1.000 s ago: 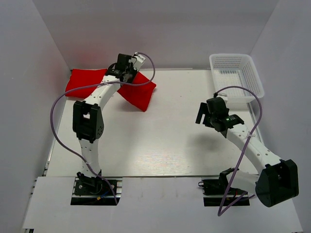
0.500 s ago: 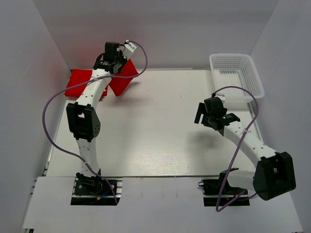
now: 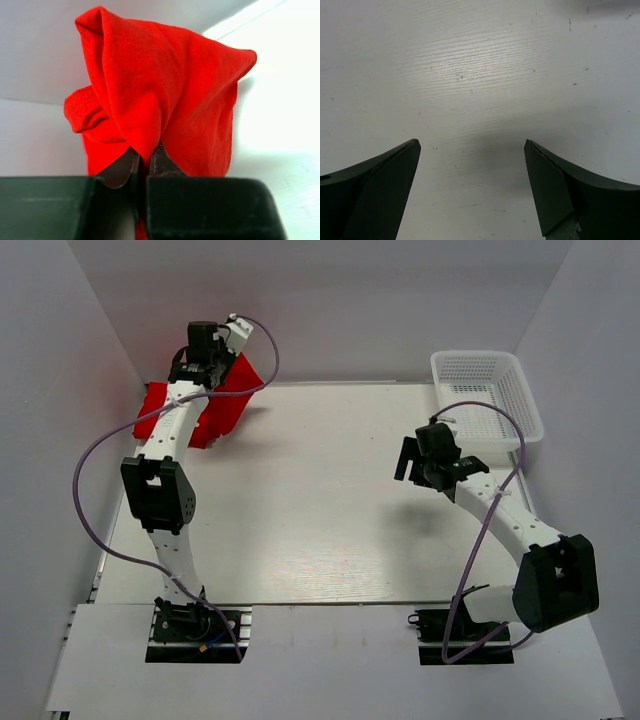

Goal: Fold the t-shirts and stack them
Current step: Put the neatly folded tshirt into the corner of the board with the left arm

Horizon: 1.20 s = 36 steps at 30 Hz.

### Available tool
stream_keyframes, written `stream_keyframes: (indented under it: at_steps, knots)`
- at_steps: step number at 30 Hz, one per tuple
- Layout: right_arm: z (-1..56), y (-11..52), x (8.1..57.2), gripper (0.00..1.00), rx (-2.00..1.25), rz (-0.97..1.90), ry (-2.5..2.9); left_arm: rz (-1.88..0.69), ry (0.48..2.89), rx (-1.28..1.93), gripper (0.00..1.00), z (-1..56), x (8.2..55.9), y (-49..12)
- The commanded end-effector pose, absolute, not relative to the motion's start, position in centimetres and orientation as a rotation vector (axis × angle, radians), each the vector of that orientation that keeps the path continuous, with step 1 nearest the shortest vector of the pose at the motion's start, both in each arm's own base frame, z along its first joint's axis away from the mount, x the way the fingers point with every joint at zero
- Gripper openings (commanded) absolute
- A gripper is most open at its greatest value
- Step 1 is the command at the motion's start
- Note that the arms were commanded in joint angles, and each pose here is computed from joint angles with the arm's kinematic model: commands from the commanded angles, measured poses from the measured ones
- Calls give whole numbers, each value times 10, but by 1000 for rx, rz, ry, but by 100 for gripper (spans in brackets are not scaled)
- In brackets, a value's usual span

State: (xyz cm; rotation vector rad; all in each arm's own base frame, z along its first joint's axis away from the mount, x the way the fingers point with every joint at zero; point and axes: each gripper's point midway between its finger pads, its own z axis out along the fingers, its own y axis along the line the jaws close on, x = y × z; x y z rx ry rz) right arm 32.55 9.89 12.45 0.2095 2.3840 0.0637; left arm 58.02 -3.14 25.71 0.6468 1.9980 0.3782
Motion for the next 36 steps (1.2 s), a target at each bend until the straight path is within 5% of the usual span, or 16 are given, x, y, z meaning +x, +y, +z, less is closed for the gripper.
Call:
stream_keyframes:
  at_steps: [1, 14, 36]
  knots:
    - [145, 102, 337, 90, 186, 71, 2347, 436, 1817, 544, 0, 347, 565, -13]
    - [168, 101, 362, 90, 177, 11, 2310, 429, 1835, 433, 0, 344, 575, 40]
    - [184, 98, 379, 90, 225, -67, 2322, 425, 1933, 320, 0, 252, 629, 120]
